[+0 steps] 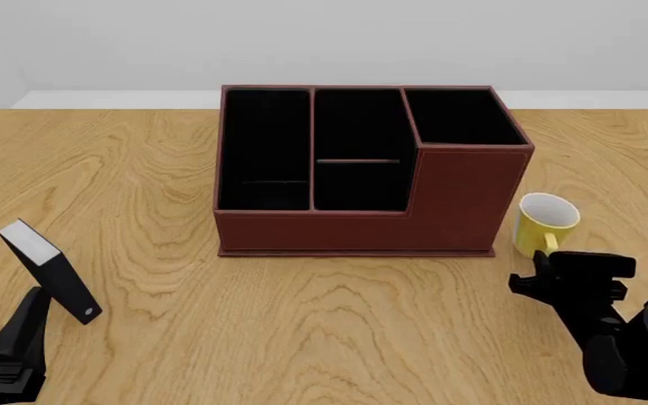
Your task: Pick up the yellow and white mug and place it to the right of the caddy.
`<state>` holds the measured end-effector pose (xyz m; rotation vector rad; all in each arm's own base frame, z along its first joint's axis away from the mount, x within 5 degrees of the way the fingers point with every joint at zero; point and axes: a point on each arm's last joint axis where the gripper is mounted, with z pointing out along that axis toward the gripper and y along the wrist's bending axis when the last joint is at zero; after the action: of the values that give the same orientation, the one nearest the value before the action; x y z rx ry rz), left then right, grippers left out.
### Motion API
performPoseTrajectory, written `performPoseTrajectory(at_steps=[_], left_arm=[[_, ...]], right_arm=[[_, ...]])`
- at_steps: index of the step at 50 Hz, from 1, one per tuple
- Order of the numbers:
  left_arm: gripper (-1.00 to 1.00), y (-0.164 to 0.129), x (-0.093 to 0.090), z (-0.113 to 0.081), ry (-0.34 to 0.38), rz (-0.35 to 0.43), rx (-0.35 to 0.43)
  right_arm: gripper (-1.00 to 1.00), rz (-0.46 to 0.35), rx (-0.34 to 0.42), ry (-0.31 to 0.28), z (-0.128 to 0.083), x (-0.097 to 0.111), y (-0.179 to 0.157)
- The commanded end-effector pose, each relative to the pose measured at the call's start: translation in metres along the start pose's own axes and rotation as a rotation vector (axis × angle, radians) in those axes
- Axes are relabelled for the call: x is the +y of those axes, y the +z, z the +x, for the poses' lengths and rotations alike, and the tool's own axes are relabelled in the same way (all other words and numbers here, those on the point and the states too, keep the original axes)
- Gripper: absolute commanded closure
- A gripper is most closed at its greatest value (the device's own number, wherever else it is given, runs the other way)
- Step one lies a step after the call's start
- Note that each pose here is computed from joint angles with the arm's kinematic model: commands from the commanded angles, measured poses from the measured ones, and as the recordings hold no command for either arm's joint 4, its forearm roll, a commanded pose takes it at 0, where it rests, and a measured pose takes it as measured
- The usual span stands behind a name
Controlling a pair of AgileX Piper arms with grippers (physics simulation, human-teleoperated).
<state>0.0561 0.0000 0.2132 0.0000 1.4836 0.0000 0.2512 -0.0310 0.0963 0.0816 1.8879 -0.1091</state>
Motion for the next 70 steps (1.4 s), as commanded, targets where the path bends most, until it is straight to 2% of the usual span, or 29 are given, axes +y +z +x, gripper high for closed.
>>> performPoseTrajectory(at_steps=[1, 32, 33, 70], left_arm=[[-1.0, 0.0, 0.0, 0.0, 0.0, 0.0, 0.0], [-1.0, 0.0, 0.0, 0.0, 0.0, 0.0, 0.0], [-1.0, 0.0, 0.0, 0.0, 0.0, 0.0, 0.0], [-1.0, 0.0, 0.0, 0.0, 0.0, 0.0, 0.0]], right_arm=[[1.0, -0.001, 0.003, 0.007, 0.002, 0.0, 0.004], [1.0, 0.004, 0.031, 0.014, 0.011, -0.001, 0.011], [-1.0, 0.01, 0.03, 0.01, 0.011, -0.003, 0.011], [-1.0, 0.0, 0.034, 0.005, 0.01, 0.0, 0.002]])
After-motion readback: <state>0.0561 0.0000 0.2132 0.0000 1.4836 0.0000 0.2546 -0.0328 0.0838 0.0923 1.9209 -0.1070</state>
